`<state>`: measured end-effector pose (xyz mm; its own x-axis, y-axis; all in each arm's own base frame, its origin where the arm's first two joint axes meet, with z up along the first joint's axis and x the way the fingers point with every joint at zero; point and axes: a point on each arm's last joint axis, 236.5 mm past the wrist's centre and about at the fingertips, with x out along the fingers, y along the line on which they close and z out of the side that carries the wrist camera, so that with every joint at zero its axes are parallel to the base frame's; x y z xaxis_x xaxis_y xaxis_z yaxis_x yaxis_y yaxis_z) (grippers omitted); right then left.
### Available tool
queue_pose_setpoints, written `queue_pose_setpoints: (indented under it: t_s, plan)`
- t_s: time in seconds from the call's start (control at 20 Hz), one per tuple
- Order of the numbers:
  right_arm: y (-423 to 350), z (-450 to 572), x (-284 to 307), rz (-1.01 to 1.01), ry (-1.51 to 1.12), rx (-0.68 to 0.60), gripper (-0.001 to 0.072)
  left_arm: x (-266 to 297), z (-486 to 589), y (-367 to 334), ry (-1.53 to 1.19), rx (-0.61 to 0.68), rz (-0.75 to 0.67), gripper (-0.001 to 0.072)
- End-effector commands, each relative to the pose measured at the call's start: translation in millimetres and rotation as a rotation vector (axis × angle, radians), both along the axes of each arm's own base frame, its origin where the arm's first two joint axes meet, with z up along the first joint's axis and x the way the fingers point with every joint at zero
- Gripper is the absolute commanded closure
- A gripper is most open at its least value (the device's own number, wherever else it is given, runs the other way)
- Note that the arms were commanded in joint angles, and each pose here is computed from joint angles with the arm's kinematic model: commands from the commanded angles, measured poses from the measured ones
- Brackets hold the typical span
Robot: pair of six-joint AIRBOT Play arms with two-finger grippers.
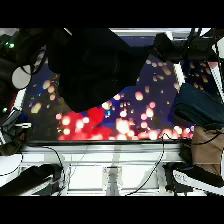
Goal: Fold the clothes and pants, and hang the long-sleeved shirts on hangers.
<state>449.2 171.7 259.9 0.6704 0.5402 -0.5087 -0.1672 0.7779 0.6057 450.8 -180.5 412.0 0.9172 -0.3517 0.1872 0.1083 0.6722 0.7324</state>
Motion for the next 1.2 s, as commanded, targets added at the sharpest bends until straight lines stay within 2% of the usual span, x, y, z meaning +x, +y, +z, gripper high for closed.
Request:
queue_pose_setpoints:
  t_s: [0.0, 0.2, 0.45, 0.7, 1.15]
  plan:
    - [-6, 15, 35, -0.089, -0.1, 0.071, 0.0686, 26, -1, -1, 0.013, -0.082, -0.002, 0.0707]
    - [-14, 15, 74, -0.166, -0.175, 0.103, 0.0687, 59, 9, -13, 0.019, -0.169, -0.02, 0.0707]
    - [-20, 46, 94, -0.177, -0.281, 0.067, 0.0687, 83, 21, -22, -0.018, -0.183, -0.023, 0.0707]
    - [-15, 7, 93, -0.135, -0.167, -0.002, 0.0687, 78, 58, -20, -0.098, -0.213, -0.031, 0.0708]
    - [-17, 0, 97, -0.14, -0.162, -0.017, 0.0687, 76, 63, -23, -0.075, -0.3, -0.068, 0.0708]
